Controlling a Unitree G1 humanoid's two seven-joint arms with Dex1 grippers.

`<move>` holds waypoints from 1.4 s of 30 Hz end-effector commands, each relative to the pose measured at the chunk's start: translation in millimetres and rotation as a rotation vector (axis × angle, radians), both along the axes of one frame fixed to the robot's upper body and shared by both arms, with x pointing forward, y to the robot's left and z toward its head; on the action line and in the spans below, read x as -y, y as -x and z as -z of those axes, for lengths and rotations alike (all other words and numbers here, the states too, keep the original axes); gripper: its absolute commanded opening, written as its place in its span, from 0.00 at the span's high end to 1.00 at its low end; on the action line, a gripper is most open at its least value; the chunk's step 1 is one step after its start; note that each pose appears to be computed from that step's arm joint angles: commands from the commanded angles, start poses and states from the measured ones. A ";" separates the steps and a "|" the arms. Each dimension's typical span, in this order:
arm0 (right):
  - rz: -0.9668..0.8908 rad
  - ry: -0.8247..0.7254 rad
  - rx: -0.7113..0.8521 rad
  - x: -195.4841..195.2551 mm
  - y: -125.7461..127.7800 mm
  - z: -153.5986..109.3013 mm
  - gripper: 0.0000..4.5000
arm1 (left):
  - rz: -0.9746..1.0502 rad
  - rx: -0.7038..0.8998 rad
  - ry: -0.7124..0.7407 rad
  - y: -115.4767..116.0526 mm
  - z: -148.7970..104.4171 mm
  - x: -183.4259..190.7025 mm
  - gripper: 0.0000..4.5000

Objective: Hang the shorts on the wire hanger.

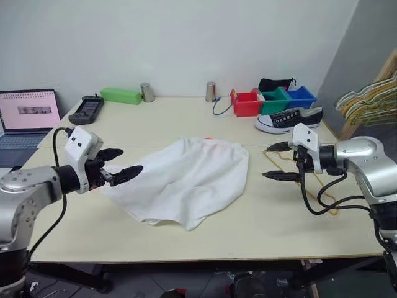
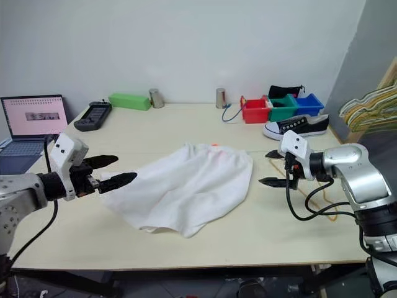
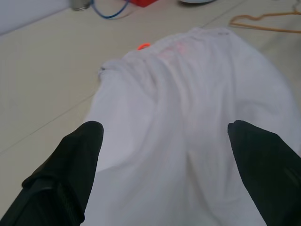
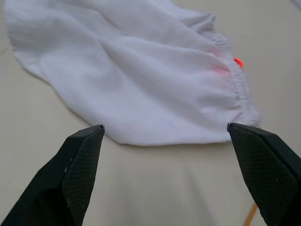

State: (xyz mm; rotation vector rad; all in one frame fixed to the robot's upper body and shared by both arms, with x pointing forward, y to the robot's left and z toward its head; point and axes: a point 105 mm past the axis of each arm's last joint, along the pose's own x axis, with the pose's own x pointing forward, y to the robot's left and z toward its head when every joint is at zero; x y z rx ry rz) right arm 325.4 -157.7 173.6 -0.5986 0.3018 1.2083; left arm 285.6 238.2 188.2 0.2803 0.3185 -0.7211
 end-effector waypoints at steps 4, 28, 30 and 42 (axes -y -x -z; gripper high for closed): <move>-0.037 -0.023 0.057 -6.1 -3.6 -22.0 0.02 | 0.012 0.043 -0.013 -1.9 -10.4 2.0 0.00; -0.038 -0.076 0.050 -24.0 1.5 -13.6 0.02 | 0.314 -0.149 -0.266 46.4 79.3 42.5 0.00; -0.039 -0.080 0.050 -27.0 2.6 -12.1 0.02 | 0.341 -0.124 -0.334 41.6 91.9 43.1 0.00; -0.005 -0.091 0.057 -29.2 5.7 -8.5 0.00 | 0.359 0.034 -0.445 0.5 114.0 49.5 0.26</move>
